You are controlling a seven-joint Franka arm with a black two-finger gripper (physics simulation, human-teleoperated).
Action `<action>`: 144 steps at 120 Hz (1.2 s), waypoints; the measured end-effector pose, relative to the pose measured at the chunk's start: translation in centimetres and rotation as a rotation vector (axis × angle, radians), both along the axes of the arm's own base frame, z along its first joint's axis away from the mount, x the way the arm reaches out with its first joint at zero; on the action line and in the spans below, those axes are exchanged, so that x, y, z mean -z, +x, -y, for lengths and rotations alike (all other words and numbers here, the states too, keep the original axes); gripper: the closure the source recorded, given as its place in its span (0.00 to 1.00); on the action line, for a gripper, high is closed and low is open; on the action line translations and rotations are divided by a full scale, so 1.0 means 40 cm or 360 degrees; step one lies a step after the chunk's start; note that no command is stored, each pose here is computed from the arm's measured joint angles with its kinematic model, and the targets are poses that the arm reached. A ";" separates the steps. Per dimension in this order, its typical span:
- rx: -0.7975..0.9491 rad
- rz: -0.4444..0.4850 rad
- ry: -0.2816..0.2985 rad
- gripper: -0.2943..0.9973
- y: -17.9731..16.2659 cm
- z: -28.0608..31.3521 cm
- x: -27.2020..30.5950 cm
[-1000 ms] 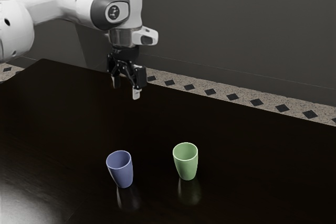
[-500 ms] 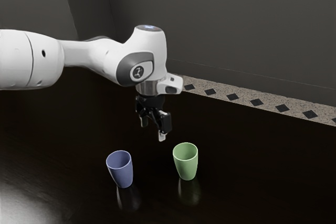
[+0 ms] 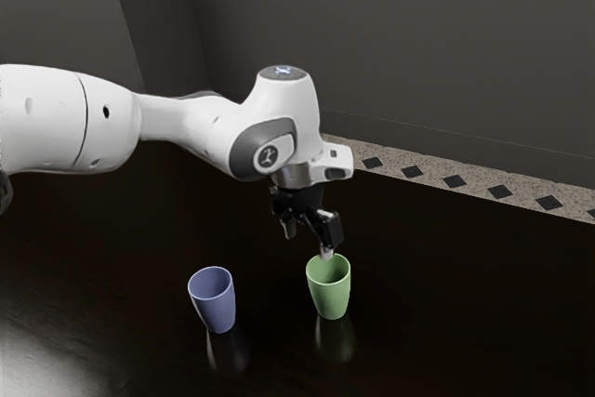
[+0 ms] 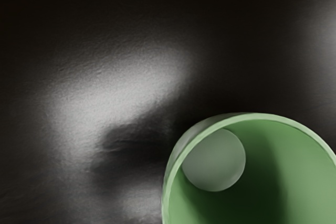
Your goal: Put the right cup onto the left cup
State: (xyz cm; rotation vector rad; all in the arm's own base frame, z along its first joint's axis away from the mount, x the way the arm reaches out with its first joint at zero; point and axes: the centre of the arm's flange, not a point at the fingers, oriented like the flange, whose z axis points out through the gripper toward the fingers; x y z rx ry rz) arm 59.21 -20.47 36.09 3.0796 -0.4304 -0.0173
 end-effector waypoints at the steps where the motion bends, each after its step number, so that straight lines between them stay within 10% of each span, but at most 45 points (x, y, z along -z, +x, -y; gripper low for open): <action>1: -0.0005 -0.0001 0.0000 0.23 0.000 0.000 0.003; 89: -0.0258 -0.0069 0.0017 0.23 0.018 -0.002 0.140; 144: -0.0306 -0.0054 0.0012 0.76 0.019 0.003 0.141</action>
